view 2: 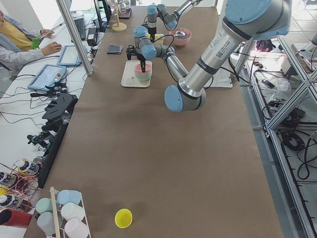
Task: Stack pink bowl on green and place spoon
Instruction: 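Lower the pink bowl onto the green bowls and open the left gripper, then carry spoon with right gripper into pink bowl while left gripper withdraws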
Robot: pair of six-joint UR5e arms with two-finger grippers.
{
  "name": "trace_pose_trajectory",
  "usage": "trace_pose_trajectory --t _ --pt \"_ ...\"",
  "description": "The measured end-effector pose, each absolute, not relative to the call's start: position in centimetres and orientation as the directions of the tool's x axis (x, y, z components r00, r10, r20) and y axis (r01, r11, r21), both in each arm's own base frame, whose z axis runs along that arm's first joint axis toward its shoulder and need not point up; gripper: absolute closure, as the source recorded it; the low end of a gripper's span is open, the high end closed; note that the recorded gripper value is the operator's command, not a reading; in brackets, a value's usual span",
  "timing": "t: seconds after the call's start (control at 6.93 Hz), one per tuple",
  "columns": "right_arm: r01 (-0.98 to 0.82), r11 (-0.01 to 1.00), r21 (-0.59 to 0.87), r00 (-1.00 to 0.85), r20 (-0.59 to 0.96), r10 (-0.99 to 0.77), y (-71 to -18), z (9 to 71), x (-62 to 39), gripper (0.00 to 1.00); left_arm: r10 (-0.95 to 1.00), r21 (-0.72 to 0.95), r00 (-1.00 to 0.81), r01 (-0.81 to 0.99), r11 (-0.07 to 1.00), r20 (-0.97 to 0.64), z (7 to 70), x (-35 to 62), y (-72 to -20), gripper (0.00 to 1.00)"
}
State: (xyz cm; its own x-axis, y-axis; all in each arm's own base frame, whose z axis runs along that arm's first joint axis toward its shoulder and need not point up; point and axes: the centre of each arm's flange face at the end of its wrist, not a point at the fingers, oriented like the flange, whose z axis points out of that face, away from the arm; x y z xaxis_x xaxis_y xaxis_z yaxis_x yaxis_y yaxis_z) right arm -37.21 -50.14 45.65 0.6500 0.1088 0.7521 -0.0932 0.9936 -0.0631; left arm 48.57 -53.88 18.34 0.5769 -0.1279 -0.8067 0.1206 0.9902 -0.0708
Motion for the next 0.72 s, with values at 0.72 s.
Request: trace_pose_trajectory --t 0.72 --pt "-0.117 0.992 -0.043 0.581 0.807 0.103 -52.7 38.0 -38.7 1.00 -0.080 0.002 0.584 0.140 0.990 -0.808 22.3 44.0 -51.9 0.03"
